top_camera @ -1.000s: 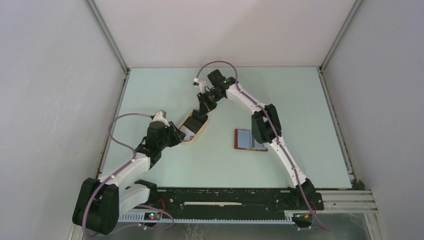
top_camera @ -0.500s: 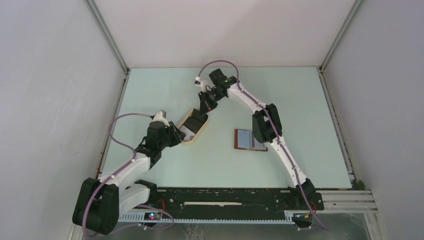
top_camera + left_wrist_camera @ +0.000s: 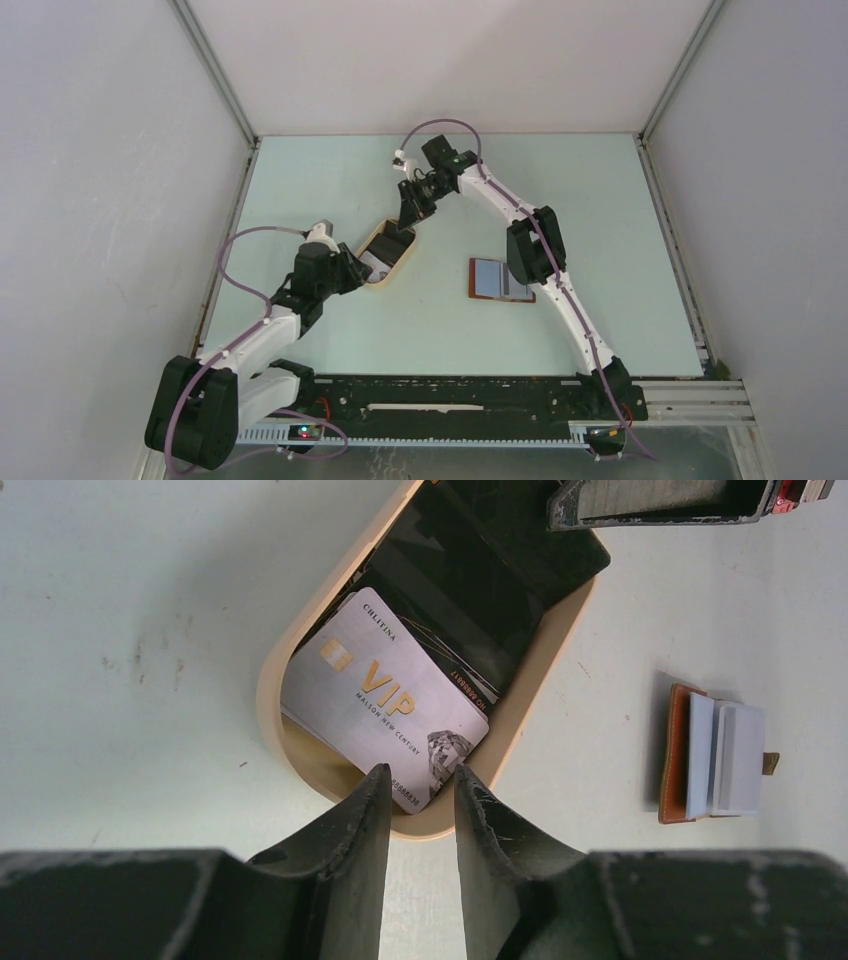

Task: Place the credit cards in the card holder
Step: Pick up the credit card from the storage box.

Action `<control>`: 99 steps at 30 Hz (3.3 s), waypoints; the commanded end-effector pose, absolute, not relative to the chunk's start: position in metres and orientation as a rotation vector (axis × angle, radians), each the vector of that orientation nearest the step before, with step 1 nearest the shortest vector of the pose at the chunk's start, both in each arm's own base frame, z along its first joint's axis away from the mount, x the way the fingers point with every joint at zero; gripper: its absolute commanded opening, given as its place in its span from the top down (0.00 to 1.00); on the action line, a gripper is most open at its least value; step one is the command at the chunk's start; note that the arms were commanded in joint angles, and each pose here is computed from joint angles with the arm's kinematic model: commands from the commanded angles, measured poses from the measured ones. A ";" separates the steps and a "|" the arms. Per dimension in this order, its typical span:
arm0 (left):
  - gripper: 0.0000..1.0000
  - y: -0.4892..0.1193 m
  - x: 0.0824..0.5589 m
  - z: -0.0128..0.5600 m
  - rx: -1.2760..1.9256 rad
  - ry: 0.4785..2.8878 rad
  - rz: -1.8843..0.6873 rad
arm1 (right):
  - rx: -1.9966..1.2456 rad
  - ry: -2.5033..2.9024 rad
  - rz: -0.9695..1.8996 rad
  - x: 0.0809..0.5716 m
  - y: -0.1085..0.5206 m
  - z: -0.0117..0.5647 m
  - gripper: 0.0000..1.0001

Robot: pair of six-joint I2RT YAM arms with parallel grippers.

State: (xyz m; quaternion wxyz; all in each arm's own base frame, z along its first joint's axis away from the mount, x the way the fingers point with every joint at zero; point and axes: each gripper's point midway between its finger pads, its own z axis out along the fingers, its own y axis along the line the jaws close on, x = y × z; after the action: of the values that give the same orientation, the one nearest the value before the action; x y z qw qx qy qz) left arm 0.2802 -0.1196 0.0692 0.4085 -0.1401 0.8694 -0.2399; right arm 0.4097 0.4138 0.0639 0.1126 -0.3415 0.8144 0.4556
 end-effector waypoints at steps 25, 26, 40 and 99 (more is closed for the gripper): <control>0.65 -0.123 0.291 0.090 -0.333 2.126 -0.638 | -1.051 2.318 1.244 0.410 0.433 0.089 0.89; 0.65 -0.123 0.290 0.090 -0.334 2.126 -0.638 | -1.045 2.313 1.246 0.412 0.431 0.092 0.93; 0.65 -0.123 0.289 0.094 -0.332 2.117 -0.647 | -1.007 2.287 1.356 0.418 0.418 0.106 0.89; 0.65 -0.130 0.274 0.108 -0.278 2.067 -0.726 | -0.875 2.475 1.134 0.380 0.403 0.065 1.00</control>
State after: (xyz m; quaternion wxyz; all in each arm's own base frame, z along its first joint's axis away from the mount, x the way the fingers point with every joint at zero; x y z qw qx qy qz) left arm 0.2789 -0.1257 0.1016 0.4444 -0.1237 0.8439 -0.2738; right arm 0.3817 0.4129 0.0436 0.1016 -0.3287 0.8418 0.4160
